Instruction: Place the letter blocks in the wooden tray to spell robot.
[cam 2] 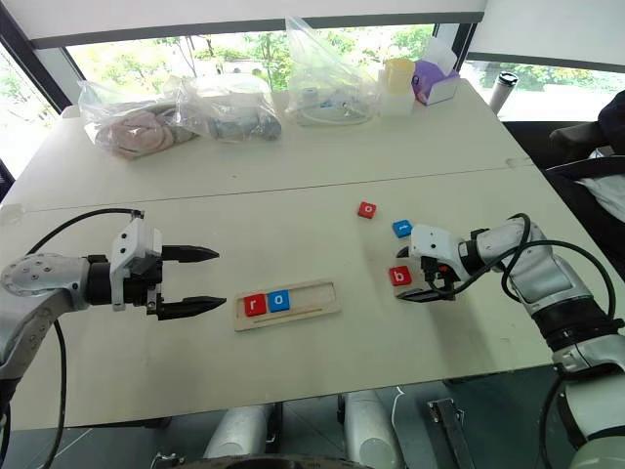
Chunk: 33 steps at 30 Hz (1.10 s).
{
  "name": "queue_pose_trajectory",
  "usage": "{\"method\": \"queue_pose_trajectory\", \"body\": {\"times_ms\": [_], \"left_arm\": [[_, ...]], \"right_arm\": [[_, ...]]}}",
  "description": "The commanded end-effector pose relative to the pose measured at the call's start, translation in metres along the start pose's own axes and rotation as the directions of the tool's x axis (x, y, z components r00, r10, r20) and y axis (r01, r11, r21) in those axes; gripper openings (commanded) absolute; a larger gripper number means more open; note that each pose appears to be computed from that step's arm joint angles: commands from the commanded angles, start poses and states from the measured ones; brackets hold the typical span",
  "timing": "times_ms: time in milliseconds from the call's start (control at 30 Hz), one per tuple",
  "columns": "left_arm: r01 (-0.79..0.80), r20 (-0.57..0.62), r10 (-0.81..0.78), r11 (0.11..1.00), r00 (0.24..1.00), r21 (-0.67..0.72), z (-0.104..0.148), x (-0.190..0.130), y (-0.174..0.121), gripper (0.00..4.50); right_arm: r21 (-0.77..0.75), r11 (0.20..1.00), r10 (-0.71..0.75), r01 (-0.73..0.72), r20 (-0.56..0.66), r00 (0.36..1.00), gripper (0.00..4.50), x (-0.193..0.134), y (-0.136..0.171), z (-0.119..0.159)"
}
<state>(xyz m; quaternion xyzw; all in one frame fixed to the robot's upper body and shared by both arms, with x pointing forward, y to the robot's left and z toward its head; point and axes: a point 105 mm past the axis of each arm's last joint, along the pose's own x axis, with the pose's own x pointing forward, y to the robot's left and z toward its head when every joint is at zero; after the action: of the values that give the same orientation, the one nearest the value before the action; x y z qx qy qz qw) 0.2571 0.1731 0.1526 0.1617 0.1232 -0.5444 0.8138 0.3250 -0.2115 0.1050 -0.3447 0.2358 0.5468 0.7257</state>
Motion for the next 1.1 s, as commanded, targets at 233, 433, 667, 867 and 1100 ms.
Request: {"method": "queue_pose_trajectory", "body": {"times_ms": [233, 433, 667, 867, 1100], "left_arm": [[-0.023, 0.002, 0.023, 0.999, 1.0, 0.043, 0.008, -0.003, 0.0, 4.5], [-0.026, 0.004, 0.026, 0.999, 1.0, 0.041, 0.008, -0.004, 0.0, 4.5], [0.001, 0.012, -0.002, 0.999, 1.0, 0.049, 0.009, 0.001, -0.002, 4.5], [0.068, 0.007, -0.069, 0.993, 0.998, 0.096, 0.009, 0.009, -0.012, 4.5], [0.097, -0.001, -0.097, 0.99, 0.995, 0.107, 0.01, 0.005, -0.025, 4.5]], "right_arm": [[-0.011, 1.0, 0.025, -0.025, -0.012, 1.0, 1.13, -0.001, 0.002, 0.0], [-0.088, 0.996, 0.022, -0.02, 0.022, 1.0, 1.14, 0.0, 0.005, 0.024], [-0.235, 0.965, 0.132, -0.113, 0.07, 0.989, 1.14, 0.009, 0.024, 0.079], [-0.242, 0.949, 0.225, -0.201, 0.078, 0.971, 1.14, 0.041, 0.035, 0.111], [-0.252, 0.939, 0.259, -0.235, 0.068, 0.963, 1.14, 0.069, 0.041, 0.122]]}}
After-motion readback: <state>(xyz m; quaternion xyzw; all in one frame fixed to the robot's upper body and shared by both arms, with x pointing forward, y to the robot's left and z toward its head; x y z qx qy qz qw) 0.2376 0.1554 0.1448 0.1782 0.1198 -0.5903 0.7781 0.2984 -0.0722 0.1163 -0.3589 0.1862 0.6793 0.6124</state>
